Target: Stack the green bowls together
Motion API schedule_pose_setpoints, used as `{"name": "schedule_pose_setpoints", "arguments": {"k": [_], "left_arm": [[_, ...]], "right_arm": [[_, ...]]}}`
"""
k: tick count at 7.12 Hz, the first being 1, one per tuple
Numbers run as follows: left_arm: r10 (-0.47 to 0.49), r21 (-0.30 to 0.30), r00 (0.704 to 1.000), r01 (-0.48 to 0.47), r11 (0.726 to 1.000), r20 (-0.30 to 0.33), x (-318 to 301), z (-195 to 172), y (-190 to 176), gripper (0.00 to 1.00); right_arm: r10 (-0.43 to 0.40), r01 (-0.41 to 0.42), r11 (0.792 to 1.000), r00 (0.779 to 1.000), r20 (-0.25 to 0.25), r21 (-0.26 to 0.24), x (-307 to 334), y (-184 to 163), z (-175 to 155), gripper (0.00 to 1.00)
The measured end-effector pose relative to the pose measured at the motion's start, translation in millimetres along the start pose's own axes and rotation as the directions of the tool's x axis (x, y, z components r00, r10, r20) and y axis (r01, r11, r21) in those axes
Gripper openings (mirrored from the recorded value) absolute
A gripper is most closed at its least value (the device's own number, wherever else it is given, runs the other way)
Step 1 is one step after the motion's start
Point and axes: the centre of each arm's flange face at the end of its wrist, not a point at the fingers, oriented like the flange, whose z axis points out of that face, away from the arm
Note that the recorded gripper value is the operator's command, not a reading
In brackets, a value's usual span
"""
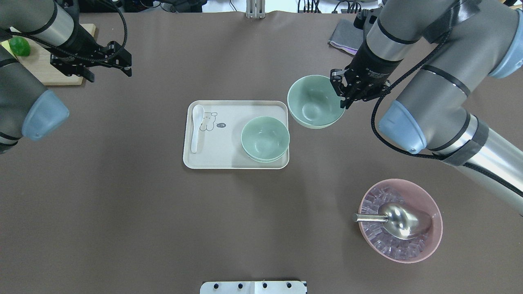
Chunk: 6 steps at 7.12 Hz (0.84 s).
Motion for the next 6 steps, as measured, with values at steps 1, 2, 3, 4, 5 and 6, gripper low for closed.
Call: {"name": "schedule_pose_setpoints", "arguments": {"k": [1, 2, 3, 4, 5, 6], "left_arm": [[0.0, -0.001, 1.0, 0.001, 1.0, 0.003, -3, 1, -1, 0.98], [-0.001, -0.002, 1.0, 0.001, 1.0, 0.005, -4, 2, -1, 0.98], [-0.001, -0.002, 1.0, 0.001, 1.0, 0.007, -5, 3, -2, 0.98], [-0.001, -0.002, 1.0, 0.001, 1.0, 0.007, -5, 4, -2, 0.98], [-0.002, -0.003, 1.0, 0.002, 1.0, 0.008, -5, 5, -2, 0.98], [-0.003, -0.005, 1.0, 0.003, 1.0, 0.01, -6, 7, -3, 0.98]], "right_arm": [[0.003, -0.003, 1.0, 1.0, 0.008, -0.001, -22, 0, 23, 0.0], [0.001, -0.001, 1.0, 1.0, 0.005, -0.006, -39, 1, 44, 0.0], [-0.003, 0.003, 1.0, 1.0, -0.001, -0.015, -50, 2, 58, 0.0], [-0.008, 0.008, 1.0, 1.0, -0.005, -0.024, -57, 5, 66, 0.0], [-0.012, 0.011, 1.0, 1.0, -0.008, -0.029, -63, 6, 71, 0.0], [-0.015, 0.015, 0.999, 1.0, -0.01, -0.034, -69, 7, 74, 0.0]]}}
